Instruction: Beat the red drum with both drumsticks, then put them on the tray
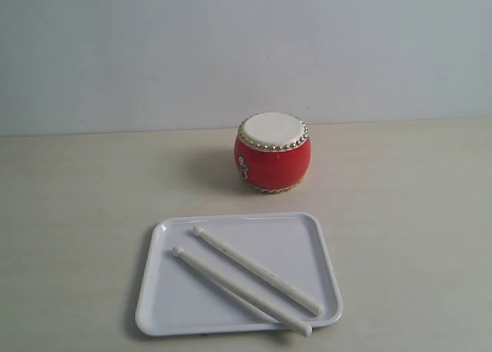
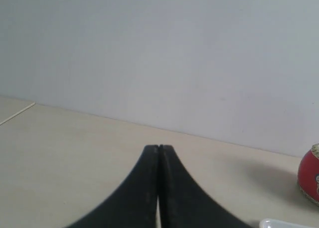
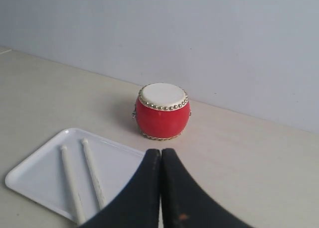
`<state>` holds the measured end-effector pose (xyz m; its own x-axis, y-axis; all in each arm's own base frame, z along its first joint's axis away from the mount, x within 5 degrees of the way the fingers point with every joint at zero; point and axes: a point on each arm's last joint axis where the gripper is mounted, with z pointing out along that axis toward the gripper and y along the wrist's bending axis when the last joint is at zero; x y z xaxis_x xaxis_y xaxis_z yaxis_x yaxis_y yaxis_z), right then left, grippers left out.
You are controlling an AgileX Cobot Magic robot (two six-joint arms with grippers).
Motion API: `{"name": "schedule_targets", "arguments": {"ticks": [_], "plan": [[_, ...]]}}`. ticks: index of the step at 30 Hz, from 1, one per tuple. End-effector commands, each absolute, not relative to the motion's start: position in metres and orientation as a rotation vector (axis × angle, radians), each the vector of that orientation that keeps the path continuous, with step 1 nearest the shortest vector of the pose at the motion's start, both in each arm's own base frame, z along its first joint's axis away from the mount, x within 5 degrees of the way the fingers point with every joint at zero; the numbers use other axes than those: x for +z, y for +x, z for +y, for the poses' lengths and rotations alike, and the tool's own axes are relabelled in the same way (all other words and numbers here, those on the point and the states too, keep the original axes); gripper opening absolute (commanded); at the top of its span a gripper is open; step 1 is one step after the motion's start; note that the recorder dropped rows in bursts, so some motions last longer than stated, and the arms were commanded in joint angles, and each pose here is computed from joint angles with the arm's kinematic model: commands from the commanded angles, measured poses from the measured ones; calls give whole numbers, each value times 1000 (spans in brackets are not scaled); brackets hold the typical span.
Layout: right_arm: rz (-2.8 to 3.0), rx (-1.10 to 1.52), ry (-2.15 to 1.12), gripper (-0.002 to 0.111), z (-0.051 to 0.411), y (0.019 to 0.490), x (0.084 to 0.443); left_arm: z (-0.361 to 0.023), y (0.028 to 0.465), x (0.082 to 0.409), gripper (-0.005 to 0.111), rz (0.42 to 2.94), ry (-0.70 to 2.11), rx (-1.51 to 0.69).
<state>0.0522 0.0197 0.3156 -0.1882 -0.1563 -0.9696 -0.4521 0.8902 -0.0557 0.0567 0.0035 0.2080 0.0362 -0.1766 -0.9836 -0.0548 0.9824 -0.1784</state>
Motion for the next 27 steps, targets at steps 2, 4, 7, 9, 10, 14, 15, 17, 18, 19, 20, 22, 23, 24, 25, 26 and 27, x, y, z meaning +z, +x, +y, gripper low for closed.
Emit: {"name": "schedule_targets", "arguments": {"ticks": [2,4,7,9,10,14,15,17,18,19,20,22,23,24,25,26,27], "plan": [[1752,286,-457,0,19,52,315,4,56,208,0,1527,-204,-114],[1752,286,-457,0,19,52,315,4,56,208,0,1527,-200,-110],[1752,286,-457,0,19,52,315,4,56,208,0,1529,-201,-110],[1752,286,-457,0,19,52,315,4,56,208,0,1527,-200,-110],[1752,286,-457,0,19,52,315,4,56,208,0,1529,-201,-110],[1752,286,-457,0,19,52,315,4,56,208,0,1529,-201,-110],[1752,286,-457,0,19,52,315,4,56,208,0,1529,-201,-110],[1752,286,-457,0,19,52,315,4,56,208,0,1529,-201,-110],[1752,286,-457,0,19,52,315,4,56,208,0,1529,-201,-110],[1752,286,-457,0,19,52,315,4,56,208,0,1529,-201,-110],[1752,286,-457,0,19,52,315,4,56,208,0,1529,-201,-110],[1752,286,-457,0,19,52,315,4,56,208,0,1529,-201,-110],[1752,286,-457,0,19,52,315,4,56,208,0,1530,-199,-108],[1752,286,-457,0,19,52,315,4,56,208,0,1530,-199,-108],[1748,294,-456,0,19,51,315,4,56,208,0,1530,-199,-108],[1744,294,-454,0,19,50,315,4,56,208,0,1530,-199,-108],[1738,295,-450,0,18,49,315,4,56,208,0,1530,-199,-108]]}}
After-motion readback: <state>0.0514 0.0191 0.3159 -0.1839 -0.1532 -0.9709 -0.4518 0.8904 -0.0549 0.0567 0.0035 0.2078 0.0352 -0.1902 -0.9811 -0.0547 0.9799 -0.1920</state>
